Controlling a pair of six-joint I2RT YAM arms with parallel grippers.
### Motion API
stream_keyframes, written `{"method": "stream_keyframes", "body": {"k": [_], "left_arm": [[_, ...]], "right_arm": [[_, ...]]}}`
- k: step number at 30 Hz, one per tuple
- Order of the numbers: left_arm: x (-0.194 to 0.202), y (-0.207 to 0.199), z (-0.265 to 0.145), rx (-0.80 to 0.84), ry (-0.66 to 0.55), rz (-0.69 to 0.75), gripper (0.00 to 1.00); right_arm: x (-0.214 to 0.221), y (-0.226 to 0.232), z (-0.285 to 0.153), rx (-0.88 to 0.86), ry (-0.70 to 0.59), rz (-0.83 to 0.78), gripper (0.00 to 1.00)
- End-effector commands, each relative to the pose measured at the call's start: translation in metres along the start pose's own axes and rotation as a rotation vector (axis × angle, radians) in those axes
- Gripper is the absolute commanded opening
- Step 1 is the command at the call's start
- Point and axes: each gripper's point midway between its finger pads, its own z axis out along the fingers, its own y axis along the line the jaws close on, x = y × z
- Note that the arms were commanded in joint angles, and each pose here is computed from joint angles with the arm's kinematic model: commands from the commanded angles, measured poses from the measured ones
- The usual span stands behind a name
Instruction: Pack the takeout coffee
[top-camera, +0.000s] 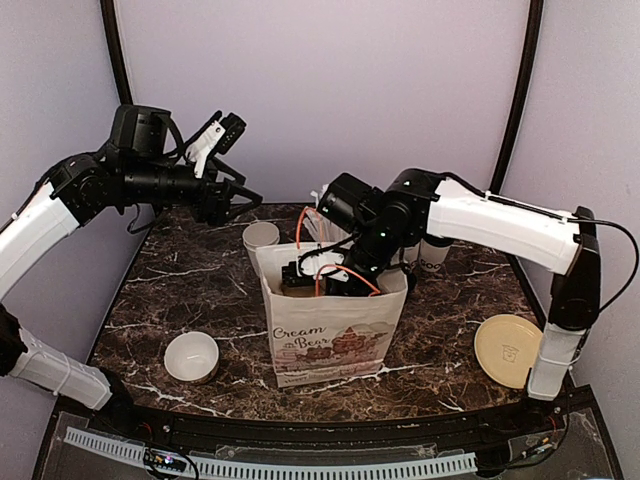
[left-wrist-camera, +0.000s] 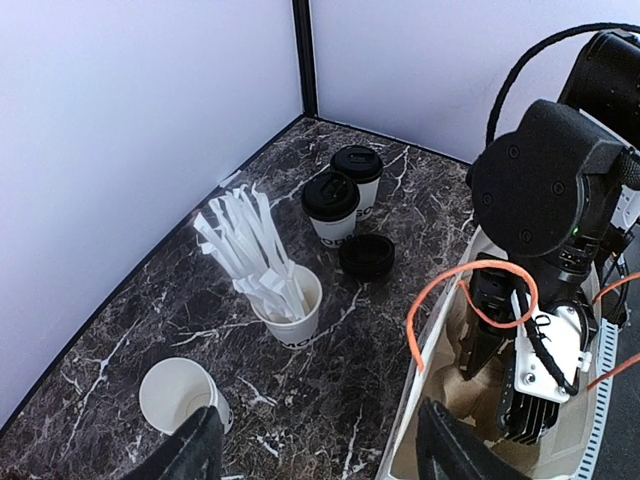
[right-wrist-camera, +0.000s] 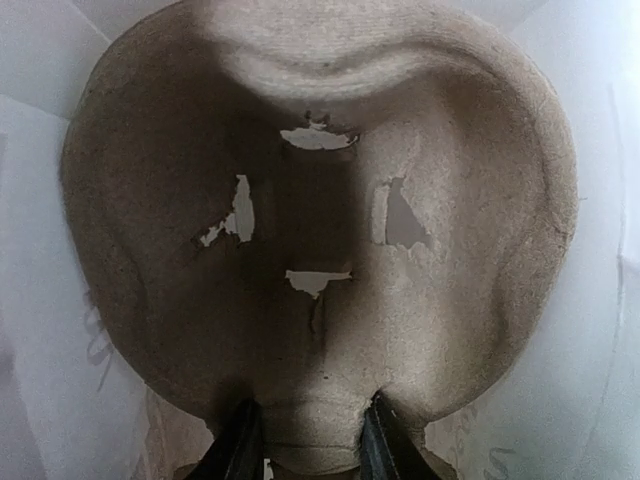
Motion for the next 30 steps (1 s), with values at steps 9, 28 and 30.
{"method": "stream_keyframes", "body": {"k": [9, 28, 30], "left_arm": [[0.004, 0.011, 0.009, -0.026, -0.007, 0.002, 0.69], [0.016, 0.006, 0.012, 0.000, 0.004, -0.010, 0.69], [0.016, 0.005, 0.014, 0.007, 0.002, -0.014, 0.69]], "right_arm": [[0.024, 0.024, 0.014, 0.019, 0.120, -0.050, 0.31], [0.047, 0.030, 0.088, -0.073, 0.141, -0.025, 0.31], [0.051, 0.031, 0.093, -0.080, 0.149, -0.022, 0.33]]}}
